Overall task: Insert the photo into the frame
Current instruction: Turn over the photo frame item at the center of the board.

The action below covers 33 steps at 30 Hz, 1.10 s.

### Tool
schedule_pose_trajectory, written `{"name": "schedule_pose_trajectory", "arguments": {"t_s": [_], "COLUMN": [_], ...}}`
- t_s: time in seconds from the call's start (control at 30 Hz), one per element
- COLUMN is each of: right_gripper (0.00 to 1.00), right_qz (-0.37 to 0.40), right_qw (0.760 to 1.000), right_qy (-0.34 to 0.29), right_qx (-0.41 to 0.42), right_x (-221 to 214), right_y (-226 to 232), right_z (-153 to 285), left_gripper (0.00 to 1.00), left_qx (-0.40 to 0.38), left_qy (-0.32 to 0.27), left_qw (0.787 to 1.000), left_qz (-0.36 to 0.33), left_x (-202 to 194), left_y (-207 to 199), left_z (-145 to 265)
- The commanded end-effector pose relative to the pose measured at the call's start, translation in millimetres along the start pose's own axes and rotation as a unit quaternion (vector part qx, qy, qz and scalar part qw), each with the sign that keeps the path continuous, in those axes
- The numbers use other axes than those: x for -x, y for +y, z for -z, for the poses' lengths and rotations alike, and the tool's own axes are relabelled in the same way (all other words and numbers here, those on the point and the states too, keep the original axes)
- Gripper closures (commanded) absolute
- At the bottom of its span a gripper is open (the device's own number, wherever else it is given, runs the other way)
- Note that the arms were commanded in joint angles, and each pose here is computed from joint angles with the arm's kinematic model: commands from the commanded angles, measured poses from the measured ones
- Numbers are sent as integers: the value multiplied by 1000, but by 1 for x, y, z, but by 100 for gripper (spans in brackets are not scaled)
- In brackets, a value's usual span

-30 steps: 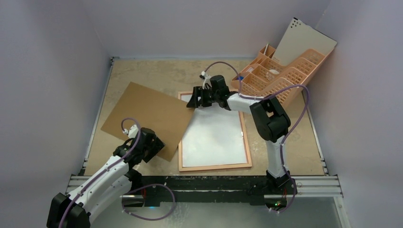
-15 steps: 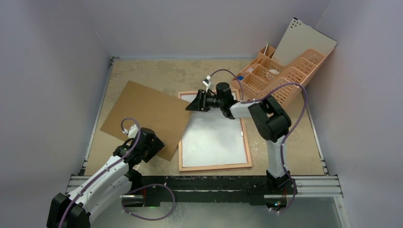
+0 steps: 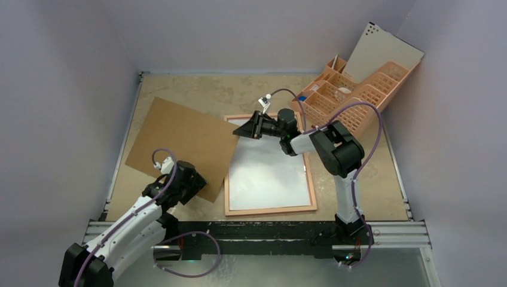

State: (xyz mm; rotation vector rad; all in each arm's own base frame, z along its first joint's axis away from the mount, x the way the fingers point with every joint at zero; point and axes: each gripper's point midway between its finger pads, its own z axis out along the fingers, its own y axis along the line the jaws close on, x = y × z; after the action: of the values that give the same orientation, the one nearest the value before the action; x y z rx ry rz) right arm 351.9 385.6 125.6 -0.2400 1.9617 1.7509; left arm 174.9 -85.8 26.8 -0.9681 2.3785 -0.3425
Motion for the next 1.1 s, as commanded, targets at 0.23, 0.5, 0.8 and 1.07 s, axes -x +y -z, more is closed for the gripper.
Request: {"name": "schedule_pose_trajectory", "arguments": {"t_s": [0.23, 0.5, 0.8, 1.07], "right_gripper": [79, 75, 100, 100], "right_qz": [33, 45, 80, 158], "right_qw": [996, 998, 996, 981], "right_qy": [-5, 8, -28, -112], "right_qx": [77, 52, 32, 20], "right_x": [2, -10, 10, 59], "right_y": [47, 50, 70, 129], "right_z": [-8, -20, -26, -14], "left_gripper": [31, 31, 31, 30], "left_qx": [1, -2, -6, -27], "left_qy": [-10, -12, -25, -74], "left_qw": [1000, 1000, 1000, 997], "left_qz": [-4, -6, -5, 9], "left_x": [3, 4, 12, 47], "left_y": [4, 2, -2, -27], "left_z": [-1, 0, 8, 46]}}
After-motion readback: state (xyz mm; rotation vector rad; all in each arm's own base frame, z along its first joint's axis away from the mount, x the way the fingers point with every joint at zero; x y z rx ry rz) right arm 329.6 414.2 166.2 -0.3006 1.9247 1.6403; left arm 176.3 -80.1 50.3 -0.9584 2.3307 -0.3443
